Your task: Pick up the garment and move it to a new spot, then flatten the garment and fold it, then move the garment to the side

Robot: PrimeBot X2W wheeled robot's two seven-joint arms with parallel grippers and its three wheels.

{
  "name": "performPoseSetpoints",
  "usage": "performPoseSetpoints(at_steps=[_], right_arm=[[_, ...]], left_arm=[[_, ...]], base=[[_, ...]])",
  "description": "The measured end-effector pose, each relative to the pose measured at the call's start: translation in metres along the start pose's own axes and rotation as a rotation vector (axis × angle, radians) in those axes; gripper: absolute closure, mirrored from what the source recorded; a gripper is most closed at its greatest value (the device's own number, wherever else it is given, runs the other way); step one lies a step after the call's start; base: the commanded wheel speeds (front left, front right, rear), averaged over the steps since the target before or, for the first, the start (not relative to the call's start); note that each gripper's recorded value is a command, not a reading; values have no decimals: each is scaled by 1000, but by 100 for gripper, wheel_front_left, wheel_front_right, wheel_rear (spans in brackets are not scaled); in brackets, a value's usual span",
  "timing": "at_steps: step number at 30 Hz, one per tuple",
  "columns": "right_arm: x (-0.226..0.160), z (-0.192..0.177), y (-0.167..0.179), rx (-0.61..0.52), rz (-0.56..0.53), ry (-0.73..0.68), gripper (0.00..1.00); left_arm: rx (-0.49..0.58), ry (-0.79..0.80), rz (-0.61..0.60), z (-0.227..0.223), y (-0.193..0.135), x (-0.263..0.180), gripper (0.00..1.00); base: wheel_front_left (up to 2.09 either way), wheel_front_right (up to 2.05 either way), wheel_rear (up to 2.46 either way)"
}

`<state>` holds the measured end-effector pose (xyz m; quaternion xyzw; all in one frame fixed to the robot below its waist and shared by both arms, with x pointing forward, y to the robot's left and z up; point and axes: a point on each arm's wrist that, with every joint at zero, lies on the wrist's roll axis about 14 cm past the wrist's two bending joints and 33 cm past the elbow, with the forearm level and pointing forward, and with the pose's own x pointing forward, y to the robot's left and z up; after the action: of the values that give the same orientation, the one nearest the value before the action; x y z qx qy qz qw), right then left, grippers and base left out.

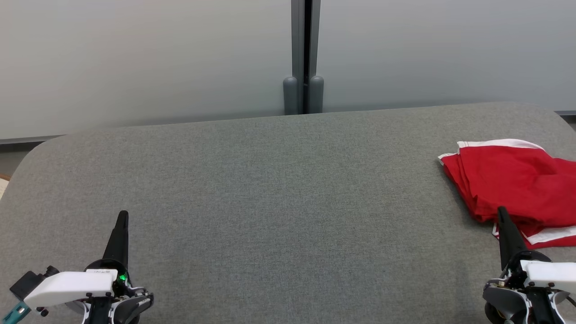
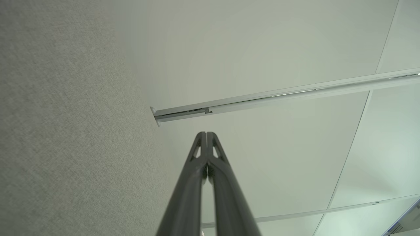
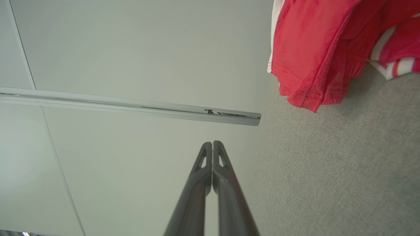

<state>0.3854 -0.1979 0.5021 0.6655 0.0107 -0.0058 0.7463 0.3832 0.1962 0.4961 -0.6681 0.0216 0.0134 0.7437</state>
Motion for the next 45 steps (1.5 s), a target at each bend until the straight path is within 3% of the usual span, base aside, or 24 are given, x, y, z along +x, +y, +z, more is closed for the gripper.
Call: performPoseSetpoints(at_steps=[18, 45], right_arm=[[2, 3, 2, 116, 13, -8, 100], [2, 3, 2, 117, 13, -8, 100]], left_arm=[[-113, -11, -37, 4, -7, 4, 100], [-113, -11, -40, 4, -8, 4, 100]], base=[[0, 0, 0], [0, 0, 0]])
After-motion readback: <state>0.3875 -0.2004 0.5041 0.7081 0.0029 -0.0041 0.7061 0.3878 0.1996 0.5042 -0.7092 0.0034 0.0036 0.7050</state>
